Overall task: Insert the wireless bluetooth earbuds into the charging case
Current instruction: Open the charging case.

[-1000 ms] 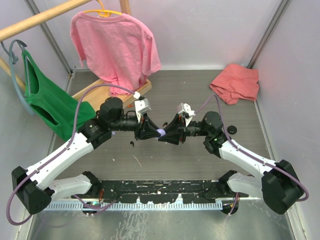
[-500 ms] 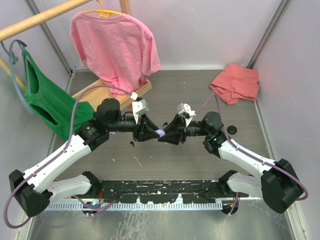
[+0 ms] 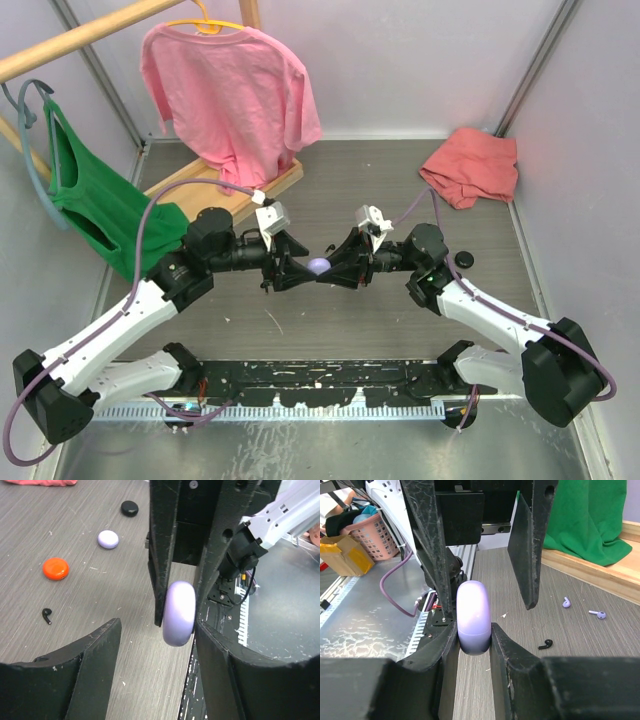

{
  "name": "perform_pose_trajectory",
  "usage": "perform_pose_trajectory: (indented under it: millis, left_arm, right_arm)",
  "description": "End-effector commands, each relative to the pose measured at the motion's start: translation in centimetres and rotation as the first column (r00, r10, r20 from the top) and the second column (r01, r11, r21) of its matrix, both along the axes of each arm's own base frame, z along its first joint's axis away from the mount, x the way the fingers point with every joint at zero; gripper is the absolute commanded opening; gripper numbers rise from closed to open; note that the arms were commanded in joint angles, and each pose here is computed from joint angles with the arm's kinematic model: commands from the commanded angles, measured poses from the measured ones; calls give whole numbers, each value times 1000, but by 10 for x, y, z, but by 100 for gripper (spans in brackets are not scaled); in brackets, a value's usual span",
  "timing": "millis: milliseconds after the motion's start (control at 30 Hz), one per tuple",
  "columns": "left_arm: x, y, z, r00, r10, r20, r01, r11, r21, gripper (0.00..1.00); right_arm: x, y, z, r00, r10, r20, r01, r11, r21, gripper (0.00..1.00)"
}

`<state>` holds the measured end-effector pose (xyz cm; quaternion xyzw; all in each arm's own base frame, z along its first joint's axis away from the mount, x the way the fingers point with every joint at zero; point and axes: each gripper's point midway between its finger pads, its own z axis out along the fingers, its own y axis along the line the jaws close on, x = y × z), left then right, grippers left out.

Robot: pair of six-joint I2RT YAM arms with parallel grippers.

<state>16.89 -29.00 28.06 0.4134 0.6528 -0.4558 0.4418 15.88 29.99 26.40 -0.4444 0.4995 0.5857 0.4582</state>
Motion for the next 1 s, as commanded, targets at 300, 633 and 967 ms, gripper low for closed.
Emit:
perform_pose_trajectory:
  millis: [300,633,967]
  left_arm:
    - [25,-1,30,988,156,-18,-157,983,-92,63]
    - [37,9,39,967,252,-44,-255,962,-94,66]
    - [40,13,45,956,285,-69,-291,952,-99,70]
  right_arm:
    - [-1,-1,17,997,-2,78,-2,999,51,1]
    - [-4,-2,14,996,6,93,-10,999,47,1]
    - [-6,-3,13,995,12,96,-16,999,45,1]
